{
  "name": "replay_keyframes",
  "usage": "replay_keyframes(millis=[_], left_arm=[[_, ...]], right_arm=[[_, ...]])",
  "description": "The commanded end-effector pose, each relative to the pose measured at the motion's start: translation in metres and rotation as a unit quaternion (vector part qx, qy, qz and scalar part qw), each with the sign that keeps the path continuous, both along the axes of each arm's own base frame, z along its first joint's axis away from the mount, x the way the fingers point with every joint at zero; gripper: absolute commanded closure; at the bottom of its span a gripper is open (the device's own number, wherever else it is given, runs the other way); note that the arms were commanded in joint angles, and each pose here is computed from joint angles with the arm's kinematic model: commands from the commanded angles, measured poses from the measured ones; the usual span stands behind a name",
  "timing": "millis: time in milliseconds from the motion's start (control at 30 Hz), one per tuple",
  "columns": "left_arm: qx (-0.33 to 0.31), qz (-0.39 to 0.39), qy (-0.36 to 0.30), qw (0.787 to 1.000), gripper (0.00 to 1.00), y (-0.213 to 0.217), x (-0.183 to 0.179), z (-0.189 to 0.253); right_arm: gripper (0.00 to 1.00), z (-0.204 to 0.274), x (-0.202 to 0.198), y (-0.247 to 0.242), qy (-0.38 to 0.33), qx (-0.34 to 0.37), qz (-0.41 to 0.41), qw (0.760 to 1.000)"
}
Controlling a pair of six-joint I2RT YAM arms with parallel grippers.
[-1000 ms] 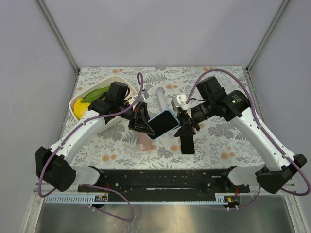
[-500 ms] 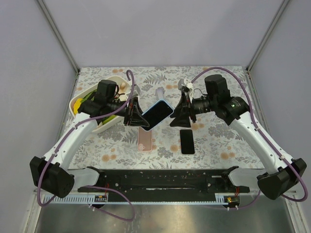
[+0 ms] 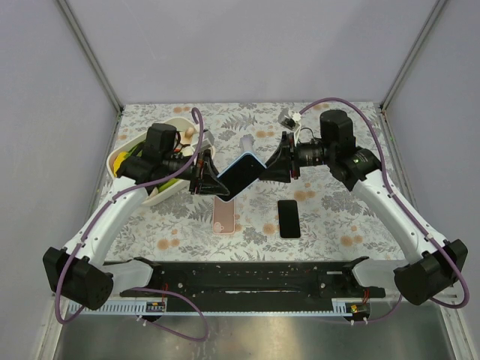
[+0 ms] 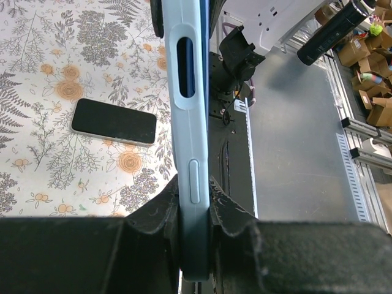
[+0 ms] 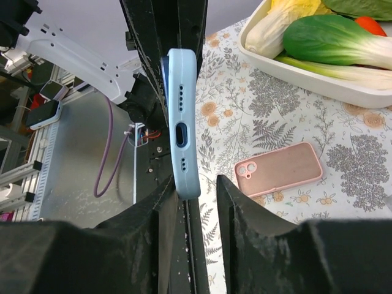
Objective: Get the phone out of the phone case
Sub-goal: Remove the phone case from the phone.
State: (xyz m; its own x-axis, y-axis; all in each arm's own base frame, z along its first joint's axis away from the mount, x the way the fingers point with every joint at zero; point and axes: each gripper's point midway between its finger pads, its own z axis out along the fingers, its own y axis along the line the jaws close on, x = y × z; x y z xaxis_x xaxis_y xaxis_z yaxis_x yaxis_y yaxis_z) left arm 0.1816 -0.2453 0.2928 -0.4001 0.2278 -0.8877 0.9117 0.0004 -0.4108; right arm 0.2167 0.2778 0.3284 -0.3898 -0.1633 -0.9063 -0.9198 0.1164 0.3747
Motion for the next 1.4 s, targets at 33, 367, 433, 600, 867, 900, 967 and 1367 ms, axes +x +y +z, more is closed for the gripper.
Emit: replay_keyframes(millis=[33, 367, 433, 600, 867, 900, 967, 1367], left_arm=[[-0.039, -0.020, -0.050, 0.998, 1.00, -0.002, -0.006, 0.026], [-0.045, -0.019, -0.020, 0.999, 1.00, -0.006, -0.002, 0.019], [-0.044, -0.018, -0.017, 0.999, 1.00, -0.007, 0.001, 0.015], [-0.038, -0.025, 0.014, 0.999, 1.00, -0.010, 0.009, 0.001], [-0.021, -0.019, 0.030, 0.999, 1.00, -0.014, 0.022, -0.013], [-0.020, -0.019, 0.030, 0.999, 1.00, -0.015, 0.023, -0.014], [-0.016, -0.019, 0.028, 0.999, 1.00, -0.016, 0.024, -0.013], [0.003, -0.031, 0.019, 0.999, 1.00, -0.025, 0.018, -0.019]], right_arm=[[0.64, 0.010, 0.000, 0.005, -0.017, 0.032, 0.026, 0.999], [0.98, 0.023, -0.033, 0.001, -0.112, 0.088, 0.120, 0.983], [1.00, 0.027, -0.042, -0.001, -0.120, 0.097, 0.145, 0.977], [1.00, 0.044, -0.066, -0.007, -0.133, 0.119, 0.198, 0.964], [1.00, 0.061, -0.099, -0.012, -0.139, 0.138, 0.261, 0.945], [1.00, 0.063, -0.103, -0.011, -0.154, 0.144, 0.268, 0.940], [1.00, 0.067, -0.115, -0.012, -0.150, 0.145, 0.291, 0.934], [1.00, 0.068, -0.140, -0.004, -0.131, 0.126, 0.355, 0.917]])
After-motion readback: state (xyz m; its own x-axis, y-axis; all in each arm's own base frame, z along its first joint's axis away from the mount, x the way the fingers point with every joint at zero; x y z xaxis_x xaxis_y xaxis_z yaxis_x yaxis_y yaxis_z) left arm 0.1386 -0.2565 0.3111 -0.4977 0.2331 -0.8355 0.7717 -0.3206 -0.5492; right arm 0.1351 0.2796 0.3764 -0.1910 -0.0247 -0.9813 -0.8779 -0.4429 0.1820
